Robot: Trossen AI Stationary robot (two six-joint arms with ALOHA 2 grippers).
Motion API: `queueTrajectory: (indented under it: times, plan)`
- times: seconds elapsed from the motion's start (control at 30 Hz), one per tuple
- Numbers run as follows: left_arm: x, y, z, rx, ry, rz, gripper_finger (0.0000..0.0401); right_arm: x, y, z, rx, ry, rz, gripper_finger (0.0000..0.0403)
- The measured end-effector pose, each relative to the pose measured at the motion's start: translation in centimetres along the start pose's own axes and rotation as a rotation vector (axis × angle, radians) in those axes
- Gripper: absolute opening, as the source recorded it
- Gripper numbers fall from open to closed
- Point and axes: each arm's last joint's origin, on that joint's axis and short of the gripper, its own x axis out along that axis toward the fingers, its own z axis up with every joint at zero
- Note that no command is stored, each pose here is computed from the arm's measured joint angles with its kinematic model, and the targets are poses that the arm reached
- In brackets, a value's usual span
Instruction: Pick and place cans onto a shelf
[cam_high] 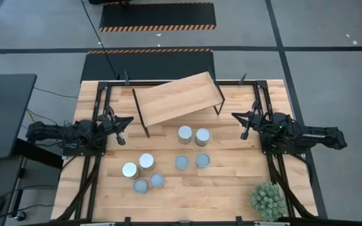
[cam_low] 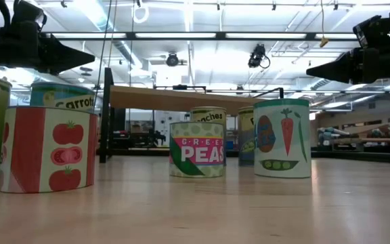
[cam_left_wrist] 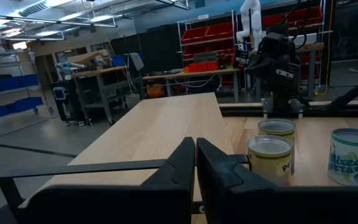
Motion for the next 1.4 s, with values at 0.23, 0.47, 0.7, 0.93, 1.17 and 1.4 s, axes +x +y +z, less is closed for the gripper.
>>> queueTrajectory:
  times: [0.23,0.47,0.7,0.93,1.17,1.4]
  plan:
    - [0.0,0.0,0.0,0.000,0.000,0.000,0.0023,0.0,0.0,0.0,0.000,0.001,0.000,0.0023]
    - [0.0,-0.1,0.4,-0.039,-0.047,-0.052,0.0023,0.0,0.0,0.0,0.000,0.001,0.000,0.0023]
    - [-0.2,0.2,2.1,-0.788,-0.179,-0.148,0.0023,0.0,-0.1,0.3,0.020,-0.033,-0.012,0.0023]
    - [-0.4,0.6,3.0,-1.162,-0.262,-0.170,0.0023,-0.5,-1.5,2.9,0.525,-0.329,-0.107,0.0023]
    - [-0.6,0.6,3.4,-1.294,-0.282,-0.242,0.0023,-0.9,-2.3,3.5,1.076,-0.470,-0.123,0.0023]
    - [-0.8,1.0,5.2,-1.204,-0.336,-0.274,0.0023,-1.0,-2.5,3.8,1.173,-0.520,-0.099,0.0023]
